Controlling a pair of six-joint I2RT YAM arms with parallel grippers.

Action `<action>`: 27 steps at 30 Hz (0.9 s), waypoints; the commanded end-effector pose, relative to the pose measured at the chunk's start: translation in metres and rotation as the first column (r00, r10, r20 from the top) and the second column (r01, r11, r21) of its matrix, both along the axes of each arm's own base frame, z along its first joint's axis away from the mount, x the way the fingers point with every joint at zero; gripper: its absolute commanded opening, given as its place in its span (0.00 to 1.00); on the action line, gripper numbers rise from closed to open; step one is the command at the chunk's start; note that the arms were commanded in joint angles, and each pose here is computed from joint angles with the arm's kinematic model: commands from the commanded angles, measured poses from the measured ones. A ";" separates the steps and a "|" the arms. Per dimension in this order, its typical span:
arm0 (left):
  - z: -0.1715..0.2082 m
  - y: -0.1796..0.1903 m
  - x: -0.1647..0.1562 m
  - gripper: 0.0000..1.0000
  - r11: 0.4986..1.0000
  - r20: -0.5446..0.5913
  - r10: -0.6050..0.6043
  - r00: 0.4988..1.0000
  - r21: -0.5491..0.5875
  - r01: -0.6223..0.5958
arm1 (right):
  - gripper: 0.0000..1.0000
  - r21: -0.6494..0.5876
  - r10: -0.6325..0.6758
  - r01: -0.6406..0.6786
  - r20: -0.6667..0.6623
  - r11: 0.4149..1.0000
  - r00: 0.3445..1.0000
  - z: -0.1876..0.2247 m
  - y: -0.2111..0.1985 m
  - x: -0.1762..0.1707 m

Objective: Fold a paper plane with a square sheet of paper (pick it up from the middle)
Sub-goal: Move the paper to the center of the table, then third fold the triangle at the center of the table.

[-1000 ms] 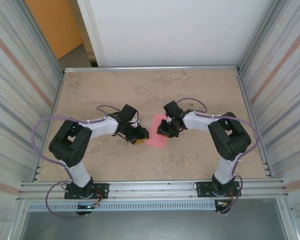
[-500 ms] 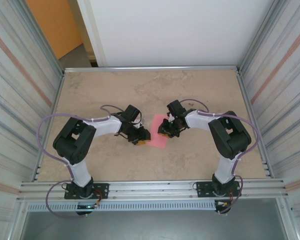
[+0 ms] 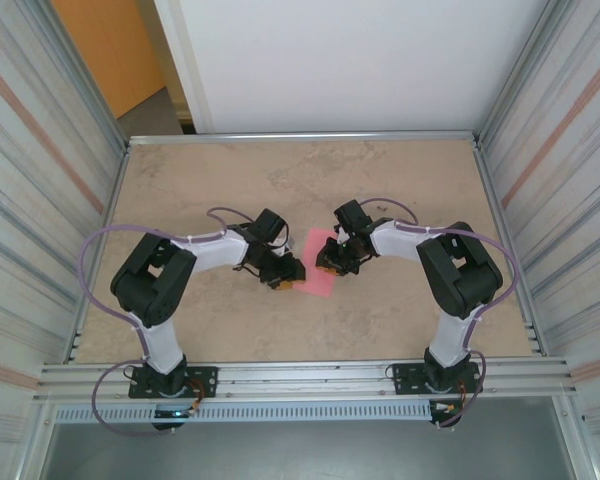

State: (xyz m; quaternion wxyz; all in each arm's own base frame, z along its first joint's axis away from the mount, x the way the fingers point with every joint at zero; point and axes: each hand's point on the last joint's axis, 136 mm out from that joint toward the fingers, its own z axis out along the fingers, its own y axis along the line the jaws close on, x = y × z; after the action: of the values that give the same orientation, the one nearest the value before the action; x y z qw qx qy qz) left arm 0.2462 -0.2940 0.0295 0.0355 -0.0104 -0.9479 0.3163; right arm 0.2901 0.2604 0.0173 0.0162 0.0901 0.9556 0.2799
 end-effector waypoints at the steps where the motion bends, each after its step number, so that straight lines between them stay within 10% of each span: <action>1: 0.013 -0.015 0.001 0.38 0.996 0.018 -0.045 0.999 -0.077 0.046 | 0.27 -0.102 -0.003 -0.008 -0.108 0.995 0.994 -0.038 -0.020 -0.026; 27: 0.008 -0.018 0.047 0.26 0.989 0.009 -0.048 0.999 -0.139 0.049 | 0.25 -0.085 0.008 -0.014 -0.072 0.996 0.997 -0.031 -0.018 -0.021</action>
State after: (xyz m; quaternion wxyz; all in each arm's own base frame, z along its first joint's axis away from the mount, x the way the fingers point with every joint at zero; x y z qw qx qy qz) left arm 0.2858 -0.3113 0.0339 0.0355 -0.0225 -0.9284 0.3692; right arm 0.2901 0.2600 0.0171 0.0144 0.0912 0.9541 0.2850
